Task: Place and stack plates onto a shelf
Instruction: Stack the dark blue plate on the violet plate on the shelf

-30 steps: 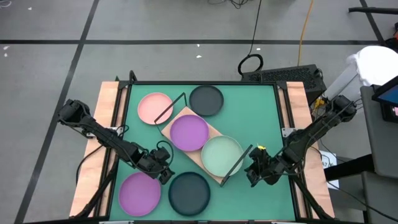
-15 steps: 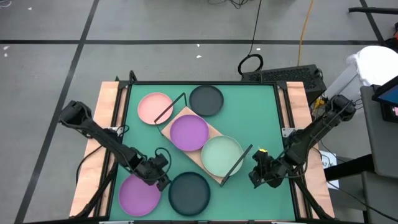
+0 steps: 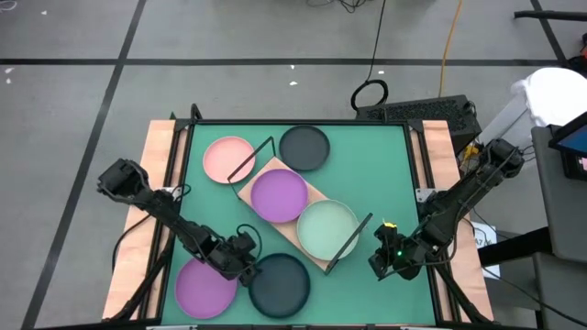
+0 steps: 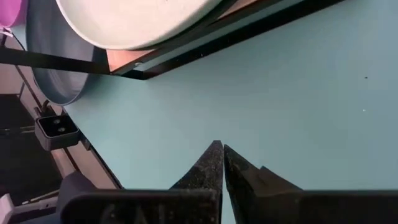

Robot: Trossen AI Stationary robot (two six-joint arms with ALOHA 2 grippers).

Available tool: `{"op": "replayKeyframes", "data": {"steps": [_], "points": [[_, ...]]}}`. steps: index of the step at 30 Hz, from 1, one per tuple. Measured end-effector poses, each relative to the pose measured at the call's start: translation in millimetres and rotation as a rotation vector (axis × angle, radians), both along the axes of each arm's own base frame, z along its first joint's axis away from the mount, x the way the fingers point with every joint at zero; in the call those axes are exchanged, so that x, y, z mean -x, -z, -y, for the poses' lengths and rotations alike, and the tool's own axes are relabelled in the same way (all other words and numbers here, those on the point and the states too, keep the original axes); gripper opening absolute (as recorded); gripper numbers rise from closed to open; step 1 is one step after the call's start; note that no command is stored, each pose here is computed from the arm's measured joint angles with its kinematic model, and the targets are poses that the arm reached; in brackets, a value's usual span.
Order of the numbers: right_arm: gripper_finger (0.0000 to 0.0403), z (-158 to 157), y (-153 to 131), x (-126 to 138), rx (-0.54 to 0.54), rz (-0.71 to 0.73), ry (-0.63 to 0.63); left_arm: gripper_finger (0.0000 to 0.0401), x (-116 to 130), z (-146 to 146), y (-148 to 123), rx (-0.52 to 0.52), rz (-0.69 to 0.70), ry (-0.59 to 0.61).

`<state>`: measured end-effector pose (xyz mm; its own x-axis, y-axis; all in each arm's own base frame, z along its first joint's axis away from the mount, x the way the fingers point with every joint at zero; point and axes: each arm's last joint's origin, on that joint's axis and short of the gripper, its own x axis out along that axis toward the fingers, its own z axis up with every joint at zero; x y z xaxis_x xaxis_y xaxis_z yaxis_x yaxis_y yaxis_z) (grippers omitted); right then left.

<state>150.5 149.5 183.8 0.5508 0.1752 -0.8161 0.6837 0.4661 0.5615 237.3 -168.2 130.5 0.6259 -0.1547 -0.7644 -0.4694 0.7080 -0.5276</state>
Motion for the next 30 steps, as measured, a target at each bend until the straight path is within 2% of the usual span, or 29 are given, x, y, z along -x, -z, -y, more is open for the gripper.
{"op": "replayKeyframes", "data": {"steps": [5, 15, 20, 30], "points": [[0.0, -1, -1, -1, -0.019, 0.016, 0.001, 0.0208, -3, 2, 11, -0.027, -0.004, -0.003], [0.0, -2, -2, -3, -0.002, 0.048, 0.001, 0.002, -7, -1, 12, -0.073, 0.038, -0.03], [0.0, -1, -3, -4, 0.034, 0.088, 0.021, 0.0012, -7, -1, 4, -0.056, 0.066, -0.009], [0.0, -1, -3, -4, 0.046, 0.092, 0.004, 0.001, 2, -10, -39, -0.026, 0.162, -0.006]]}}
